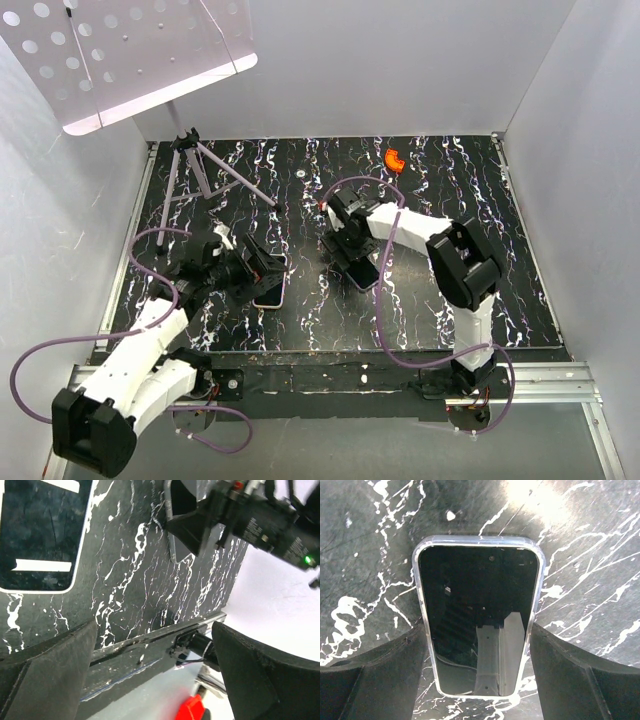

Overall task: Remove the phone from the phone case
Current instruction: Pick up the phone at the center of the board.

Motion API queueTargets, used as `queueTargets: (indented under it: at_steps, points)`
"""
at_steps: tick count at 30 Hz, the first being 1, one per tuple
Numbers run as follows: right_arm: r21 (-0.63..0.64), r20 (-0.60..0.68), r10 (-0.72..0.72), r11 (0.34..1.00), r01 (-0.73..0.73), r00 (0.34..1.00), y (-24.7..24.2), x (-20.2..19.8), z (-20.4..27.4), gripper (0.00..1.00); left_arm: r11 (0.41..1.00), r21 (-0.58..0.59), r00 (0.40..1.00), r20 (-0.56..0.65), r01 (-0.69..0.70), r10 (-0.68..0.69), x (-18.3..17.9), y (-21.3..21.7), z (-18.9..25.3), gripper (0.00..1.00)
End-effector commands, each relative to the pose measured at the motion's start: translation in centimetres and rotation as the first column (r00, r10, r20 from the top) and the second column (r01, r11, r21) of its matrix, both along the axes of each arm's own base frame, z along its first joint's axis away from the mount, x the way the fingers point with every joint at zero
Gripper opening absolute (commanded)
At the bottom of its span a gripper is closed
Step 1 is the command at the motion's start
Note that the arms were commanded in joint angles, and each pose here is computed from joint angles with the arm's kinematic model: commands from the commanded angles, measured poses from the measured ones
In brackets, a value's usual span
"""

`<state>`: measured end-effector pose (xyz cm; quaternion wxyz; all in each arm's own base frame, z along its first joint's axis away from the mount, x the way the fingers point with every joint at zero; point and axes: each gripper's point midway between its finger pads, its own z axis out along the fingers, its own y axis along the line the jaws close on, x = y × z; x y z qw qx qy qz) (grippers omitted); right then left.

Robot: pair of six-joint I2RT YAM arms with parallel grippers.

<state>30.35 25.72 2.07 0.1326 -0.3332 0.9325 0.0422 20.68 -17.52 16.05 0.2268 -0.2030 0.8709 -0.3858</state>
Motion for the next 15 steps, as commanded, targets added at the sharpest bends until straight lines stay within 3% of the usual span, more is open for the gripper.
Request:
queueTargets:
  at_steps: [1, 4, 12, 15]
  points:
    - [0.079, 0.015, 0.006, 0.997, -0.007, 1.0, 0.4, -2.2, -0.6, 0.28, 0.983, -0.181, 0.995, -0.096, -0.043, 0.025, 0.6, -2.2, 0.1, 1.0]
    - [0.167, 0.054, -0.02, 0.986, 0.011, 0.998, 0.7, -3.0, 1.3, 0.02, 0.966, -0.257, 0.994, -0.112, -0.014, -0.016, 0.9, -3.5, 0.3, 1.0]
    - [0.364, 0.063, -0.107, 0.928, 0.077, 0.992, 0.9, -5.6, 4.5, 0.01, 0.954, -0.296, 0.994, -0.075, 0.051, -0.076, 1.7, -5.7, 0.4, 0.99]
    - [0.449, 0.045, -0.093, 0.891, 0.063, 0.995, 1.7, -6.8, 6.2, 0.01, 0.956, -0.279, 0.991, -0.081, 0.084, -0.111, 1.9, -6.7, -0.3, 0.91]
